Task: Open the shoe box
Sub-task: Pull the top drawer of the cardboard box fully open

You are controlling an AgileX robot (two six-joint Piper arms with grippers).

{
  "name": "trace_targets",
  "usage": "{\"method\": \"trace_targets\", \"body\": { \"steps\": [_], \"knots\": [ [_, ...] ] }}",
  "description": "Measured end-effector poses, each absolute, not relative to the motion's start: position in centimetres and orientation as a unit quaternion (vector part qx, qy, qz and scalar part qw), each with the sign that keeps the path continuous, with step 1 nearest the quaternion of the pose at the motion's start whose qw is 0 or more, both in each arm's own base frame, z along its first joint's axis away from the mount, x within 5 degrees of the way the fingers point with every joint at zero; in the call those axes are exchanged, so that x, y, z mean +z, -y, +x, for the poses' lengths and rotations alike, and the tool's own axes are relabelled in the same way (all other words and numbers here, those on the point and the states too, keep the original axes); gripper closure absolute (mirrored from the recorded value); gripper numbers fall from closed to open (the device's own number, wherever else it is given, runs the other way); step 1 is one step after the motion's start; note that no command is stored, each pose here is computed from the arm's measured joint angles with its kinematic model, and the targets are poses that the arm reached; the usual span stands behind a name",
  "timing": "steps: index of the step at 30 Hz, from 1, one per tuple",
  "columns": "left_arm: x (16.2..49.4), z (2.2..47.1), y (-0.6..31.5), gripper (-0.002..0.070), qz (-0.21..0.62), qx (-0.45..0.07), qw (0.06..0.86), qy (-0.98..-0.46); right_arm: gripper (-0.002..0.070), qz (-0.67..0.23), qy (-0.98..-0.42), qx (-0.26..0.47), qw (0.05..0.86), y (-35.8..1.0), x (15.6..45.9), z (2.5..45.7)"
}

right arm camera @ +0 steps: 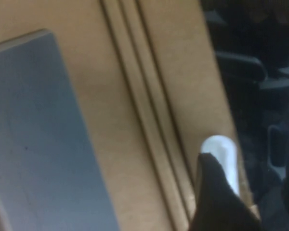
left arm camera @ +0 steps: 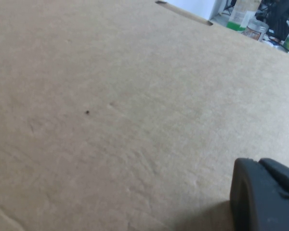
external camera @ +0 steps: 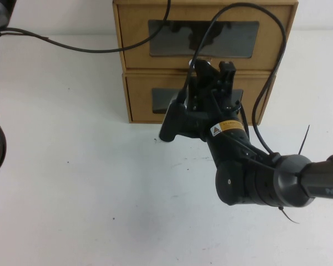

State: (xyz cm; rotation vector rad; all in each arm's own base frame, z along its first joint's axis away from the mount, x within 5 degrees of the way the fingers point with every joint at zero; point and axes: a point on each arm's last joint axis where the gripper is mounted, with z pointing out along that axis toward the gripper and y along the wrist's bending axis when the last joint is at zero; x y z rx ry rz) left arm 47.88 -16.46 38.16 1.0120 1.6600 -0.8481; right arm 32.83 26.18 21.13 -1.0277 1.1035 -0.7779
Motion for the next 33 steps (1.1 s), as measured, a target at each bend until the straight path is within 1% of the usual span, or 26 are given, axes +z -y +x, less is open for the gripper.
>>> {"method": "trace_targets", "body": {
  "steps": [6, 15, 19, 28, 33],
  "knots": [
    [38.2, 47.9, 16.5, 0.0679, 0.417, -0.349, 0.489, -0.683, 0.0396, -0.451, -0.497, -0.338, 0.660, -26.1, 20.3, 33.1],
    [38.2, 47.9, 16.5, 0.0679, 0.417, -0.349, 0.489, -0.683, 0.0397, -0.419, -0.500, -0.333, 0.681, -26.0, 21.2, 33.6],
    [38.2, 47.9, 16.5, 0.0679, 0.416, -0.348, 0.489, -0.683, 0.0398, -0.411, -0.511, -0.316, 0.686, -26.1, 21.7, 34.1],
    [38.2, 47.9, 16.5, 0.0679, 0.418, -0.348, 0.490, -0.681, 0.0398, -0.410, -0.521, -0.310, 0.681, -25.8, 21.4, 34.6],
    [38.2, 47.9, 16.5, 0.0679, 0.418, -0.348, 0.490, -0.681, 0.0398, -0.420, -0.528, -0.305, 0.672, -25.9, 20.7, 34.6]
  ]
}}
